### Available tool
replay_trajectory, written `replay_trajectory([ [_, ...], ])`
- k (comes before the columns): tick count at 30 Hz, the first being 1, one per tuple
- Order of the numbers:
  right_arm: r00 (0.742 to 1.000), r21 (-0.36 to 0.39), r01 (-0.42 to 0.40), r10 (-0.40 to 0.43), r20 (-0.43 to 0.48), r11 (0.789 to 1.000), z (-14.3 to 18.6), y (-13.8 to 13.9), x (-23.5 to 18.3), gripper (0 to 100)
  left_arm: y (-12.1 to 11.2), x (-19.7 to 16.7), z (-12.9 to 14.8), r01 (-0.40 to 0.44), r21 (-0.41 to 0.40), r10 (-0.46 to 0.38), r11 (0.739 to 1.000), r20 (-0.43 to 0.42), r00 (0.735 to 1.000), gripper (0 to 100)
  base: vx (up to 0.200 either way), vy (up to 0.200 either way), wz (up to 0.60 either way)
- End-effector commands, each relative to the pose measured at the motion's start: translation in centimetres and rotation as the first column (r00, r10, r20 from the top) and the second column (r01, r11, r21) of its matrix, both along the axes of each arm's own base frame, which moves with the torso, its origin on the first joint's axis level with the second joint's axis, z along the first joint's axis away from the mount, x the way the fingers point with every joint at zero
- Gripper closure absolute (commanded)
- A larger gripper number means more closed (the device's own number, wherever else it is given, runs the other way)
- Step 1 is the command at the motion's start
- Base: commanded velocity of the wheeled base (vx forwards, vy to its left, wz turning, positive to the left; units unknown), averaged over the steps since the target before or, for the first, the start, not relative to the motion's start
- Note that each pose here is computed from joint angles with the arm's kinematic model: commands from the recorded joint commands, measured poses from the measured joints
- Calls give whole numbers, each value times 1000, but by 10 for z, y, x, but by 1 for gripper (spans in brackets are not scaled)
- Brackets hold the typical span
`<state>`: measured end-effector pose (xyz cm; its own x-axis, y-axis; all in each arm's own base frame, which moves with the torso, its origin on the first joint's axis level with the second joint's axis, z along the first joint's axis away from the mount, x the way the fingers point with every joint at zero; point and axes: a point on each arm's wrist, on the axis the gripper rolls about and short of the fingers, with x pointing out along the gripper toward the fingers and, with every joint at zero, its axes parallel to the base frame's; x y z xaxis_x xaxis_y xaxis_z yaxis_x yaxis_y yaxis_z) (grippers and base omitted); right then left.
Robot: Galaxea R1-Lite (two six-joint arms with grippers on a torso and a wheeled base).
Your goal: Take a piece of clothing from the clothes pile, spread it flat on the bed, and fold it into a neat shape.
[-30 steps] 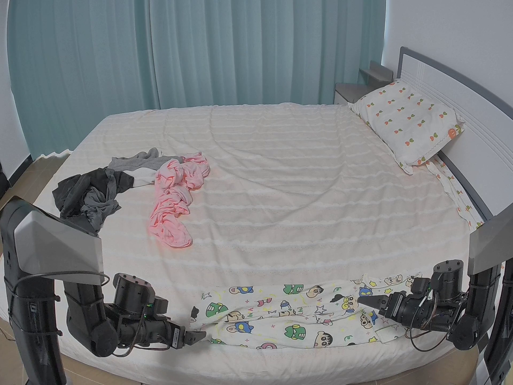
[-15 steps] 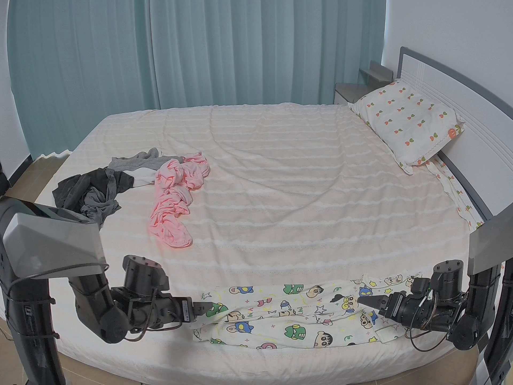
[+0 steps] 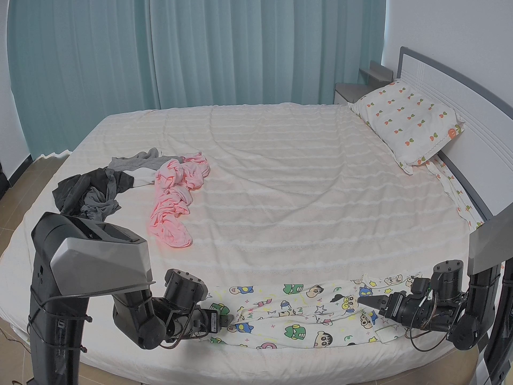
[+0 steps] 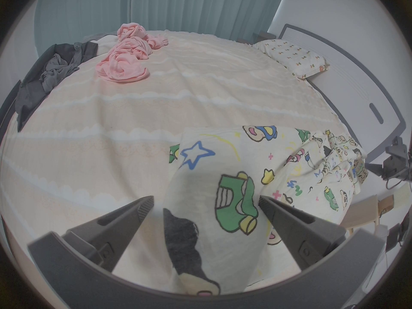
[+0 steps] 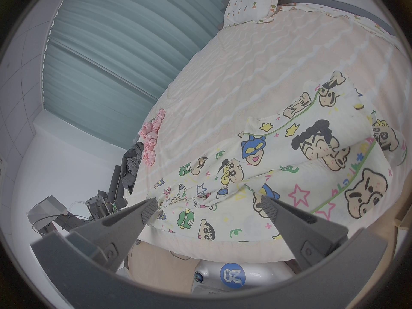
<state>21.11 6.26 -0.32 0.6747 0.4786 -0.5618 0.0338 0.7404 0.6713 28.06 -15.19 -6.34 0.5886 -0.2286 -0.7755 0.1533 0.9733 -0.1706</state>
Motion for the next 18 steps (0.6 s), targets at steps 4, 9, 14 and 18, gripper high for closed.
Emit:
replay_trajectory([
  [4,1000,-2,1,-1,-6,1000,0,-1,-3,0,-8,7,-4,8,6,-8,1000,10,1000,0,0,0,0],
  [9,1000,-2,-2,2,-4,1000,0,-1,-3,0,-11,11,-4,10,15,-10,1000,-4,1000,0,0,0,0],
  [14,1000,-2,3,-3,-2,1000,0,-2,-2,0,-12,9,-4,14,20,-14,1000,-11,1000,100,0,0,0],
  [18,1000,-1,8,-8,-1,1000,1,-2,-2,0,-12,8,-4,13,20,-12,1000,-13,1000,100,0,0,0],
])
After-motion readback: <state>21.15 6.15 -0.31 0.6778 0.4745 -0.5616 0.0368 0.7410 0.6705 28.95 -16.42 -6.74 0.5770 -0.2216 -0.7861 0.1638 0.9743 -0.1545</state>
